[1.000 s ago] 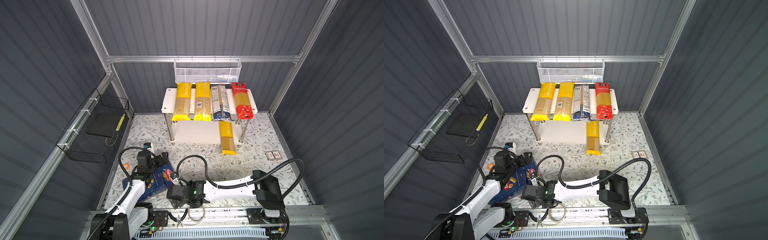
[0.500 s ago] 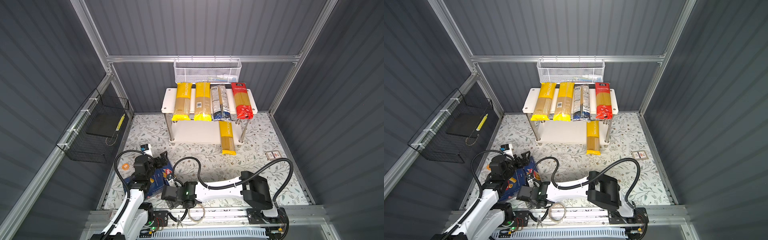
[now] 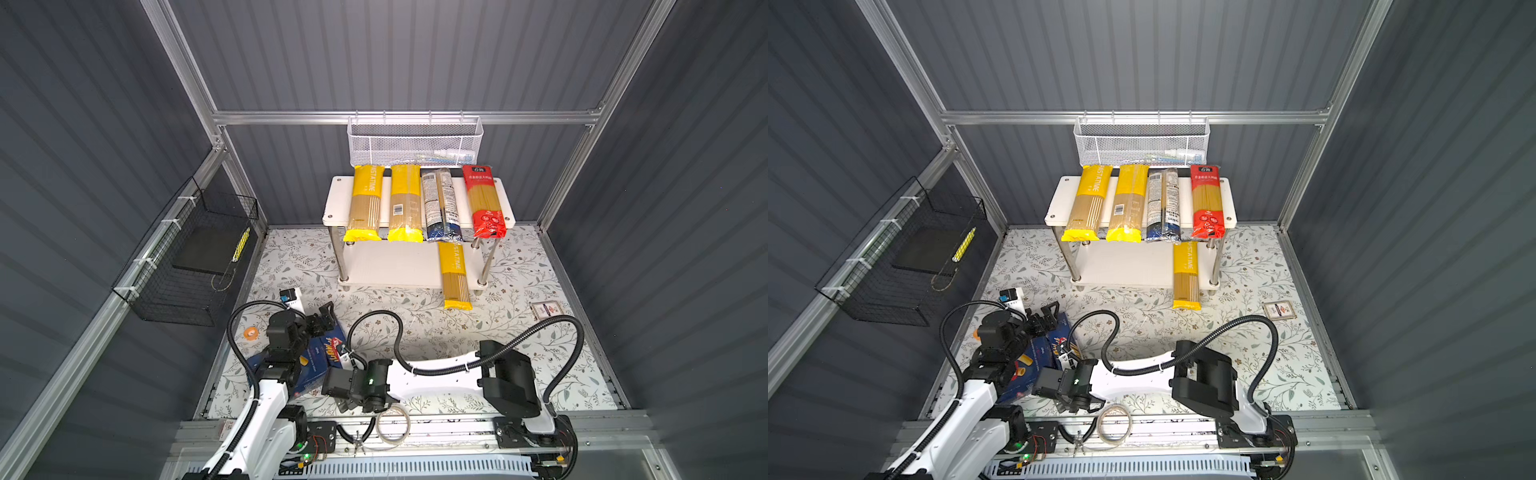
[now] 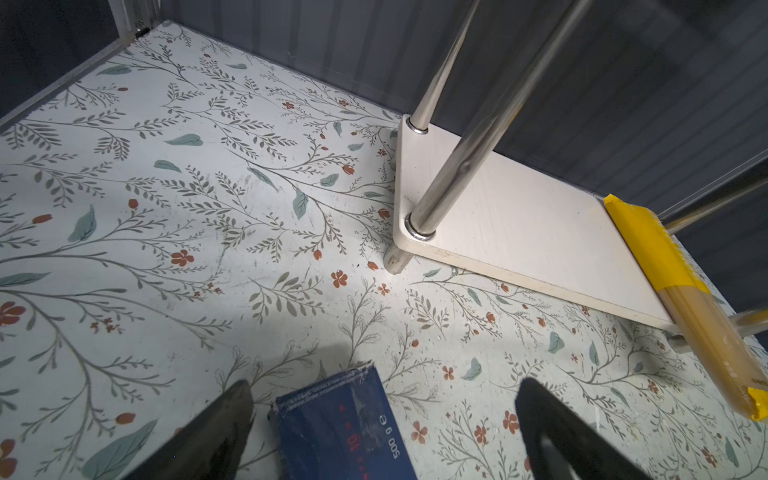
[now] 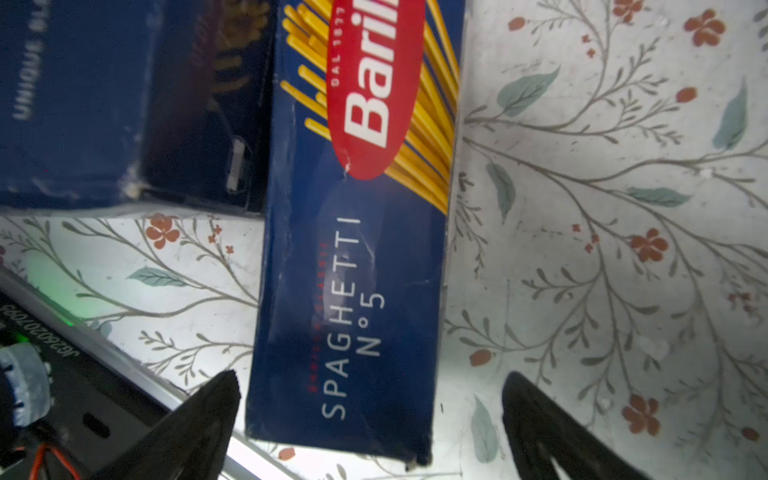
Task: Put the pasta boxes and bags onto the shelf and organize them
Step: 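Close the right gripper around the blue Barilla Spaghetti No.5 box, then lift the spaghetti box with the right gripper and turn it upright, then carry the spaghetti box to the lower shelf beside the yellow bag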
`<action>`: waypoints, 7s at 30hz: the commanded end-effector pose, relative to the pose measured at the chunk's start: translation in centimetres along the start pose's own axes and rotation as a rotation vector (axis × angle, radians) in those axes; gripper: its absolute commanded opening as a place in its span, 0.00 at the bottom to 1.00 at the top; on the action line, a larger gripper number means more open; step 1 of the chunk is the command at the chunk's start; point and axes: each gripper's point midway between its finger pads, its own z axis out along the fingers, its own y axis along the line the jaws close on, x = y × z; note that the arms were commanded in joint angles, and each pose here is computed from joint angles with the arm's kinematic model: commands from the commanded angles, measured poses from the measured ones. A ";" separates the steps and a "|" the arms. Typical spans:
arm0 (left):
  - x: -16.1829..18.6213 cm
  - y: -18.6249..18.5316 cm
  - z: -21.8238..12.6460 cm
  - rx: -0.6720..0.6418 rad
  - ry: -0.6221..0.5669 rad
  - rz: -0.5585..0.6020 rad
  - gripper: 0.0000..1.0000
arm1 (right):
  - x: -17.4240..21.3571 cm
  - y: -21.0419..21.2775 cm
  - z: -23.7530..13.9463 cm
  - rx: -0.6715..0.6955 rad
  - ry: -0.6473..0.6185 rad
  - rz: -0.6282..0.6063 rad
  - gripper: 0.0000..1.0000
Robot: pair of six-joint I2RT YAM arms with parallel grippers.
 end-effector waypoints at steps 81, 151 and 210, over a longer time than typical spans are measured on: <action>0.0 0.3 -0.1 -0.022 0.022 0.010 1.00 | -1.8 -8.3 3.2 -0.032 0.122 -0.343 0.99; 0.8 0.8 1.0 -0.050 0.092 0.010 1.00 | -4.7 -11.0 -3.0 -0.063 -0.115 0.044 0.38; 1.1 -0.3 1.0 0.023 0.076 0.012 1.00 | -13.4 -28.5 -11.0 0.269 -0.527 0.490 0.25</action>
